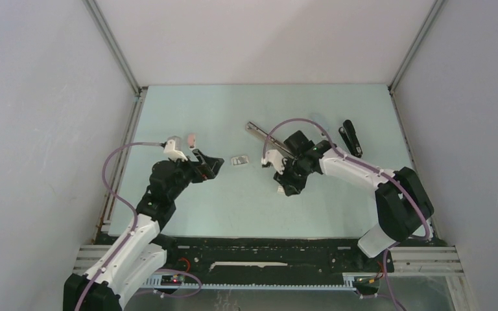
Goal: Unload the staples from the stapler
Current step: Pick up the staple box from the center of the board, then place the staple box at the center of the board, then move the staple box to the center of the board.
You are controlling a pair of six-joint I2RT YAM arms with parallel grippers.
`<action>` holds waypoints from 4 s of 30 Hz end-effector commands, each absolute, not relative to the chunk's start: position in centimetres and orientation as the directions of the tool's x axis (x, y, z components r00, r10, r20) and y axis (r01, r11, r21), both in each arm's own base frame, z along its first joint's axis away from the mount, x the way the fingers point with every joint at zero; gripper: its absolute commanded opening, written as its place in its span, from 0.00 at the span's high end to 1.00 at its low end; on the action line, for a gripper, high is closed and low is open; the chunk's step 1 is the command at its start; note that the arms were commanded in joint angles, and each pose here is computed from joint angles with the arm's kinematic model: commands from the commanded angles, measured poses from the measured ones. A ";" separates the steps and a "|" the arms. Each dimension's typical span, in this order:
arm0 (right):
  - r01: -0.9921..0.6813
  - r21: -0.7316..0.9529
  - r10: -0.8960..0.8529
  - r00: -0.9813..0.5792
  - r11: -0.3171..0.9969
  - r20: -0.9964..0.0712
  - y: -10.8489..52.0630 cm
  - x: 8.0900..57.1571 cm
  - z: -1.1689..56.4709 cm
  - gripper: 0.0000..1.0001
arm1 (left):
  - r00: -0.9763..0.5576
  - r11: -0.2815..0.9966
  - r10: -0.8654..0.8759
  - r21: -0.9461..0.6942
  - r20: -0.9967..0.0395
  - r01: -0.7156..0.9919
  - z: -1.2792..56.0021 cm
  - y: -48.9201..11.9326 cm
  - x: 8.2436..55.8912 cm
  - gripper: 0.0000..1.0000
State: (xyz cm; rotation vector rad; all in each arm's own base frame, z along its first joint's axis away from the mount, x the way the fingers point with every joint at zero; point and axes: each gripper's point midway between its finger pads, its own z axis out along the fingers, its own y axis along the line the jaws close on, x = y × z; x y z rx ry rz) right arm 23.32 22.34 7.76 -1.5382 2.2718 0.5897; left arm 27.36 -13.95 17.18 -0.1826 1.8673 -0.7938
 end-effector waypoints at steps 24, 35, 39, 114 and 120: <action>-0.984 -0.114 -0.935 -0.092 0.139 -0.343 22.2 24.9 2.3 0.41 | -0.550 0.731 -0.392 -0.612 -0.737 0.300 14.3 -16.7 28.3 0.03; -0.973 -0.096 -0.850 -0.131 0.208 -0.510 23.4 25.0 8.2 0.38 | -0.516 0.766 -0.358 -0.561 -0.778 0.315 16.0 -16.2 29.0 0.03; -0.964 -0.077 -0.831 -0.176 0.253 -0.527 23.0 25.5 8.5 0.44 | -0.515 0.766 -0.360 -0.561 -0.778 0.312 16.1 -16.1 28.8 0.03; -0.995 0.095 -0.443 -0.082 -0.006 -0.893 21.2 19.8 20.5 0.37 | -0.041 0.624 0.384 0.226 -0.923 0.748 22.8 -17.7 28.9 0.00; -0.996 0.073 -0.469 -0.038 -0.056 -0.882 21.4 19.3 19.6 0.37 | -0.047 0.460 0.502 0.221 -0.863 0.860 17.9 -19.1 29.3 0.01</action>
